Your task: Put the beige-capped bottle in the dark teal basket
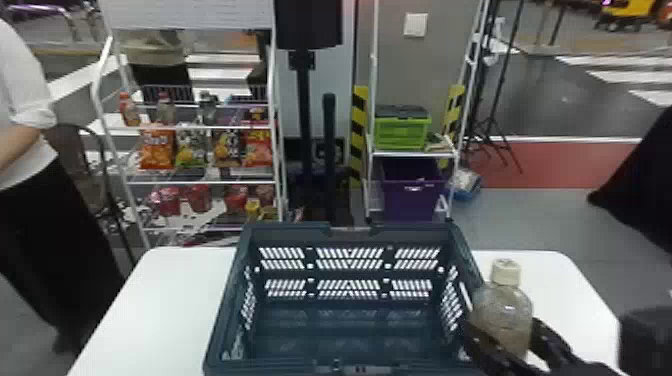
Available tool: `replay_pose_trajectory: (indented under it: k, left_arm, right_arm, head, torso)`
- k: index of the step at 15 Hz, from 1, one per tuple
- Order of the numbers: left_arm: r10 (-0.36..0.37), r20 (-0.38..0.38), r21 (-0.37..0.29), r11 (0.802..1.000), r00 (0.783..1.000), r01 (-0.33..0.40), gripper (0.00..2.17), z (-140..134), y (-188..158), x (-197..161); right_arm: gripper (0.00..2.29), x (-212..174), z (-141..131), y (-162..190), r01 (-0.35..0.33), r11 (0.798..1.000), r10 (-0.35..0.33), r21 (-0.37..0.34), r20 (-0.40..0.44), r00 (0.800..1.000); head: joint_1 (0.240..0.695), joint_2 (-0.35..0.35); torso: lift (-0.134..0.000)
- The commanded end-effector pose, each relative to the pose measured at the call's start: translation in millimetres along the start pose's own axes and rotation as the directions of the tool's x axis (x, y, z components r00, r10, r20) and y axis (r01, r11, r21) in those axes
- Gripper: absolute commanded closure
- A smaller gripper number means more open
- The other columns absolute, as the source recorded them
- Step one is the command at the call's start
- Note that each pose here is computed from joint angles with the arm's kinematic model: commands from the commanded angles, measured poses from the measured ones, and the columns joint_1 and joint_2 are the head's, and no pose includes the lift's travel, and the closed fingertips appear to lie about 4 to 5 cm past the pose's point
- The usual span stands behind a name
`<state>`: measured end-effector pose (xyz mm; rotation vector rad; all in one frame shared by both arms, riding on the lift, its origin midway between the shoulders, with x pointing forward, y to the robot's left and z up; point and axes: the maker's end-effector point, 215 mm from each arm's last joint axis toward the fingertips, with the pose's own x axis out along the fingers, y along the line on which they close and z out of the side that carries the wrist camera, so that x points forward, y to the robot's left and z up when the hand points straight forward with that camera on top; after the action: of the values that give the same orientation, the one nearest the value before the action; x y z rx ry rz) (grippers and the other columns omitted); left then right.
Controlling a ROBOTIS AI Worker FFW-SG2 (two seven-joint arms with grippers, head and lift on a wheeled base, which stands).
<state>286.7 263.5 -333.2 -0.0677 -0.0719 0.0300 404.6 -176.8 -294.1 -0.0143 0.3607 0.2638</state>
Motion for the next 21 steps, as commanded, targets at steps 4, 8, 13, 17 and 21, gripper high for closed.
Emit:
replay_pose_trajectory:
  k: [4,8,13,17,21]
  left_arm:
    - [0.003,0.033,-0.009,1.000,0.999,-0.003,0.16,9,2,-9]
    - [0.001,0.042,-0.011,1.000,0.999,0.000,0.16,11,2,-14]
    - [-0.001,0.041,-0.011,1.000,0.999,0.002,0.16,10,2,-16]
    - [-0.001,0.038,-0.010,1.000,0.999,0.001,0.16,8,3,-16]
    - [0.000,0.049,-0.011,1.000,0.999,0.001,0.16,13,2,-12]
  right_arm:
    - [2.28,35,-7,29,-0.038,0.999,0.035,-0.013,-0.189,0.981]
    - [2.28,68,-14,36,-0.046,0.999,0.041,-0.014,-0.247,0.968]
    - [2.28,113,-32,58,-0.092,0.996,0.090,0.010,-0.319,0.943]
    - [2.28,137,-41,76,-0.127,0.991,0.130,0.032,-0.364,0.922]
    - [2.28,152,-52,77,-0.136,0.990,0.143,0.048,-0.451,0.881]
  head:
    - [0.499,0.000]
    - [0.499,0.000]
    - [0.499,0.000]
    - [0.499,0.000]
    - [0.499,0.000]
  torso:
    - [0.000]
    - [0.000]
    - [0.000]
    - [0.000]
    - [0.000]
